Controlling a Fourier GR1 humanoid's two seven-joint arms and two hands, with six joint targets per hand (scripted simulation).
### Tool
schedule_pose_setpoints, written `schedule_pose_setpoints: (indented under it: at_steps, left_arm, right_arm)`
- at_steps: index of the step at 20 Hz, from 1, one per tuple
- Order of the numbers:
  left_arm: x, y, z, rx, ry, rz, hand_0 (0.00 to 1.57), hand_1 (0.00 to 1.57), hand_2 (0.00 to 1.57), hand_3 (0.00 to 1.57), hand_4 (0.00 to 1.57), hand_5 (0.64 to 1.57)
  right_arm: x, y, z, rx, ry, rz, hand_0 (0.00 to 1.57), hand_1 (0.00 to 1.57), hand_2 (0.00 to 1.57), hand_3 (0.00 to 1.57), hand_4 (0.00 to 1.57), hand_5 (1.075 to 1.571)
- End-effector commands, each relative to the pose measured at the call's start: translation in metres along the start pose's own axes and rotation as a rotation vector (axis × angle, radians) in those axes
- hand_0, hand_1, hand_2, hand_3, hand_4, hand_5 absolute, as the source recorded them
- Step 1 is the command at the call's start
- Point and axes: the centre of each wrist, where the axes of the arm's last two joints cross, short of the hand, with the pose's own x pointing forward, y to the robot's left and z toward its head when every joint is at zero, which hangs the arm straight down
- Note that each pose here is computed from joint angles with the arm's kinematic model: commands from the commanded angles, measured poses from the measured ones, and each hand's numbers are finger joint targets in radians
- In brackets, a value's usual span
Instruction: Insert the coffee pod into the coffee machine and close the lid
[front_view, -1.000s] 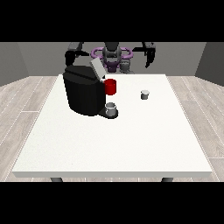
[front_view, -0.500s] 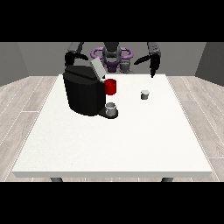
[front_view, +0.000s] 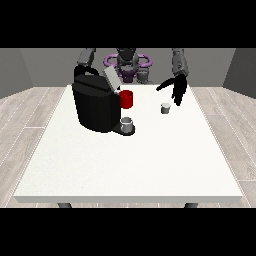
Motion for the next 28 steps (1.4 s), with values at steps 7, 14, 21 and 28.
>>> schedule_pose_setpoints:
  at_steps: [7,14,21,28]
  left_arm:
    - [-0.018,0.041,-0.027,0.0,0.096,-0.168,0.0,0.0,0.0,0.0,0.0,1.571]
    - [-0.02,0.051,-0.041,-0.055,0.139,-0.245,0.0,0.0,0.0,0.0,0.0,1.571]
    - [-0.006,0.037,-0.06,-0.093,0.149,-0.261,0.0,0.0,0.0,0.0,0.0,1.571]
    - [-0.03,0.031,-0.049,-0.134,0.162,-0.284,0.0,0.0,0.59,0.37,0.0,1.571]
  right_arm:
    - [0.016,-0.003,-0.025,0.009,-0.042,0.024,0.0,0.0,0.0,0.0,0.52,1.571]
    - [0.011,0.01,-0.028,0.012,-0.074,0.033,0.0,0.0,0.0,0.0,0.26,1.571]
    - [0.003,0.004,-0.039,-0.033,-0.069,0.013,0.0,0.0,0.0,0.0,0.39,1.571]
    - [0.002,0.014,-0.029,-0.038,-0.024,0.033,0.0,0.0,0.0,0.0,0.4,1.571]
